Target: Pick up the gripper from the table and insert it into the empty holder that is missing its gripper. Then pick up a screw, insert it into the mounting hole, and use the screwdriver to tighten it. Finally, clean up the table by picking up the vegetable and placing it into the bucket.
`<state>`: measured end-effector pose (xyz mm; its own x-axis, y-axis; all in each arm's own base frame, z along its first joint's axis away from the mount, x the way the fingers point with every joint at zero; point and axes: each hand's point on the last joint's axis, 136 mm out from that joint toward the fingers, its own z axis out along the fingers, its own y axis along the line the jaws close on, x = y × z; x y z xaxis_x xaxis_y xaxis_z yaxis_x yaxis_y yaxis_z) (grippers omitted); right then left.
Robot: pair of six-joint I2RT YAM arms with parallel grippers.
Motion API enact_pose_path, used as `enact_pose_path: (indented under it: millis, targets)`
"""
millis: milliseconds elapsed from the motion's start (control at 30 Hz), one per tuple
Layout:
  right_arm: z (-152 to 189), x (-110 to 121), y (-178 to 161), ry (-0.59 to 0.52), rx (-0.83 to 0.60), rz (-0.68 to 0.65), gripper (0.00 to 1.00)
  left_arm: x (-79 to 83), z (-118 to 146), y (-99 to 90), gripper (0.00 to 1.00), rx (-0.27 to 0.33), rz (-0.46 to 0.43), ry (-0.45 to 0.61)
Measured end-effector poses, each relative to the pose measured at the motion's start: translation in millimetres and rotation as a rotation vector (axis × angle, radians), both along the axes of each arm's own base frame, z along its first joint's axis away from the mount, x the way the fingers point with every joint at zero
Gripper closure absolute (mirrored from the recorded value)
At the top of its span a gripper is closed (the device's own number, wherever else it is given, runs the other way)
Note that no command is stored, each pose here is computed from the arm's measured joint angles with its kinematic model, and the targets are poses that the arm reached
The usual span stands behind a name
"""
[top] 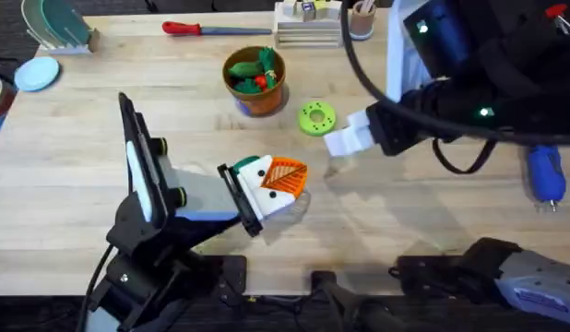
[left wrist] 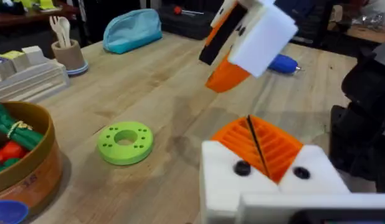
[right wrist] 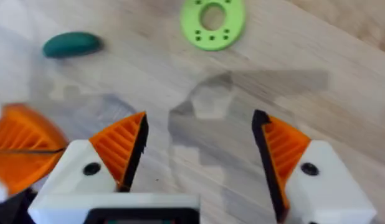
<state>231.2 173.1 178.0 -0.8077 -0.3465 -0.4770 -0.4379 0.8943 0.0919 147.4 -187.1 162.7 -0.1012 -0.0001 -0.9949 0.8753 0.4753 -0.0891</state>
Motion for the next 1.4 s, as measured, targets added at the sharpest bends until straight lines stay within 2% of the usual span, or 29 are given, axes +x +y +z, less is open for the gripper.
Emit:
enact_pose_path:
  millis: [200,333,467,633,833,967,1033,1267,1400]
  targets:
    - [-5.1,19.6,-62.1,0.016,-0.081,-0.265,0.009,0.0,0.1,0.0,0.984,0.0,0.0,0.0]
    - [-10.3,26.2,-120.6,0.064,-0.121,-0.445,0.009,0.1,0.0,0.0,0.984,0.0,0.0,0.0]
    - [-9.4,32.7,-183.8,0.066,-0.136,-0.666,0.009,0.0,0.1,0.0,0.984,0.0,0.0,0.0]
    - [-3.0,29.6,-263.1,0.021,-0.2,-0.893,0.007,0.0,0.0,0.0,0.984,0.0,0.0,0.0]
    - [6.2,20.4,-327.5,-0.037,-0.264,-1.027,0.007,0.1,-0.1,0.0,0.984,0.0,0.0,0.0]
    - [4.0,20.8,-351.6,-0.049,-0.272,-1.036,0.007,0.0,0.0,0.0,0.984,0.0,0.0,0.0]
    - [-7.1,20.7,-359.3,-0.01,-0.279,-1.004,0.009,0.0,0.1,0.0,0.984,-0.002,0.0,0.003]
    - [-72.4,20.4,-377.6,0.206,-0.338,-0.773,0.009,0.0,0.0,0.0,0.984,-0.003,0.001,0.006]
    - [-85.9,36.4,-387.6,0.184,-0.369,-0.693,0.009,0.0,0.0,0.0,0.984,-0.004,0.001,0.007]
